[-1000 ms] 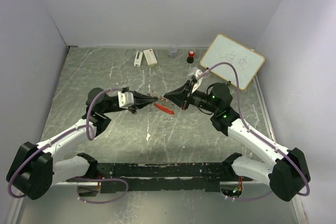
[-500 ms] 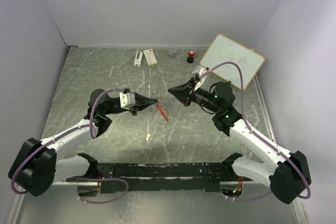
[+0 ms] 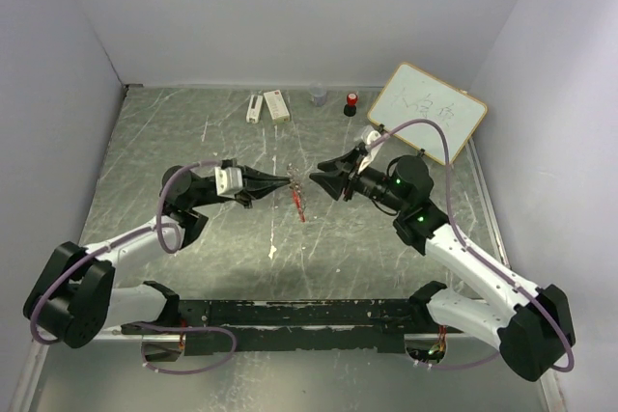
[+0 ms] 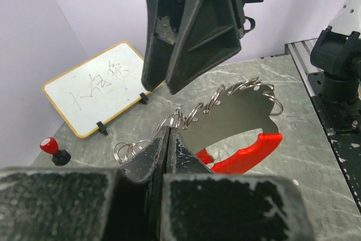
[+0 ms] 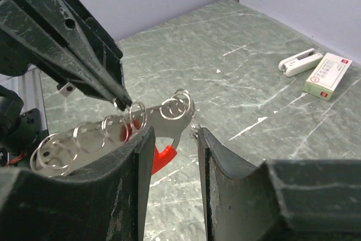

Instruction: Put the keys on the keyring

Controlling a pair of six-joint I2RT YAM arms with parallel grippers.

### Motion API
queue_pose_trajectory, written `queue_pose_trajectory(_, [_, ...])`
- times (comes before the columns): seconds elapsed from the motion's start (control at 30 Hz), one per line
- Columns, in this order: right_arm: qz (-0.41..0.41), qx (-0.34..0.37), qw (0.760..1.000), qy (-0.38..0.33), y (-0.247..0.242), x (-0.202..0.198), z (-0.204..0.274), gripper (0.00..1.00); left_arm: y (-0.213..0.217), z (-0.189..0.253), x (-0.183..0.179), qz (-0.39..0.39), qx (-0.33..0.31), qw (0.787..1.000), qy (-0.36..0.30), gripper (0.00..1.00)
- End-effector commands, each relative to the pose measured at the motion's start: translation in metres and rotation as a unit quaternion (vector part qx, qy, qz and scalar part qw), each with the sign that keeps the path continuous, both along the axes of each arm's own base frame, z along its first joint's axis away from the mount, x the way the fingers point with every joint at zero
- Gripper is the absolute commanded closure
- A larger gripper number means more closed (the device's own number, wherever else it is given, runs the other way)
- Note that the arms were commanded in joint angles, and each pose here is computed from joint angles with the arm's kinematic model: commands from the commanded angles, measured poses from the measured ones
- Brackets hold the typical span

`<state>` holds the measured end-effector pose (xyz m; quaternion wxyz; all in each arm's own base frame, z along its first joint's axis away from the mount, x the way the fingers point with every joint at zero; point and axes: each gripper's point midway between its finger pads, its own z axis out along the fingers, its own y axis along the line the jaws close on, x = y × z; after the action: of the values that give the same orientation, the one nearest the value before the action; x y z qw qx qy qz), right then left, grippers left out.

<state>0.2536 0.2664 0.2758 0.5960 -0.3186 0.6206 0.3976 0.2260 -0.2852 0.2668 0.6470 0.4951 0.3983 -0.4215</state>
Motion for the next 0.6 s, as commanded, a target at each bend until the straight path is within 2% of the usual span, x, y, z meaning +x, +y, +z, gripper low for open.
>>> queue_pose_trajectory(0.0, [-0.021,0.001,0.999,-0.024,-0.012,-0.003,0.005,0.63,0.007,0.025,-0.011,-0.032,-0.043,0.997,-0.049,0.93])
queue_pose_trajectory(0.27, [-0.006,0.005,0.999,-0.032,-0.013,-0.015,0.000,0.62,0.015,0.035,-0.017,-0.085,-0.084,0.992,-0.035,0.94])
queue_pose_trajectory(0.57, [0.033,0.009,0.999,-0.016,0.003,-0.024,-0.010,0.63,0.007,0.035,-0.005,-0.102,-0.077,0.991,-0.031,0.93])
